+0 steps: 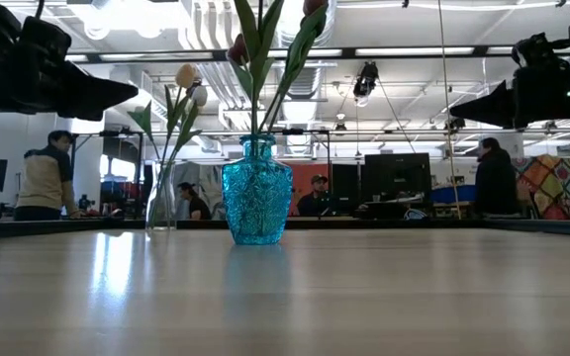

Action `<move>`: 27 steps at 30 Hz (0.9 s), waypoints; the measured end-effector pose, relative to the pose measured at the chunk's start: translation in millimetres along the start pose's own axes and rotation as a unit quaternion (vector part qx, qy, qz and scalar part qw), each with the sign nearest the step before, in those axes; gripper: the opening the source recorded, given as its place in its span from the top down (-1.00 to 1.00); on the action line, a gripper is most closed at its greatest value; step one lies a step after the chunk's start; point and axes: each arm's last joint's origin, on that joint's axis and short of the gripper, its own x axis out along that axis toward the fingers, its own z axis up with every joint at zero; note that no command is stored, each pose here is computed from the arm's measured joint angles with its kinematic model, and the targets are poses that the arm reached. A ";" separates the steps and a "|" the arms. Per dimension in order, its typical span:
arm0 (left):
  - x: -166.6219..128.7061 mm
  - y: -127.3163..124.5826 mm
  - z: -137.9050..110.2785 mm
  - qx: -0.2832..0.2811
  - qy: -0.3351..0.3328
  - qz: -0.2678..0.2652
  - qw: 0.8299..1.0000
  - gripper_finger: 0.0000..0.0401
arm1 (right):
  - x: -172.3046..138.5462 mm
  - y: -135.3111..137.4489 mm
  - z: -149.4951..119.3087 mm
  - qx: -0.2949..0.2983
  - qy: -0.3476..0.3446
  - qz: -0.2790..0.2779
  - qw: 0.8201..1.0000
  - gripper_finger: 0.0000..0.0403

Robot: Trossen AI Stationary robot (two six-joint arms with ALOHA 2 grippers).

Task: Sort flowers into vase by color
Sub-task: Return to Home Position

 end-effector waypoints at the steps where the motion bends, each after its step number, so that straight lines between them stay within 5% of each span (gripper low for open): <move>1: 0.0 0.0 -0.3 0.001 0.002 0.000 1.000 1.00 | 0.0 -0.6 -0.6 -0.008 0.004 -0.010 1.000 0.96; 13: 0.3 0.4 -3.8 -0.064 0.020 0.007 0.998 1.00 | 1.5 -1.4 -2.3 -0.008 0.017 -0.027 0.999 0.95; 27: 3.5 -0.1 -8.6 -0.058 0.048 0.004 0.997 1.00 | 7.0 0.1 -10.5 0.009 0.065 -0.020 0.998 0.95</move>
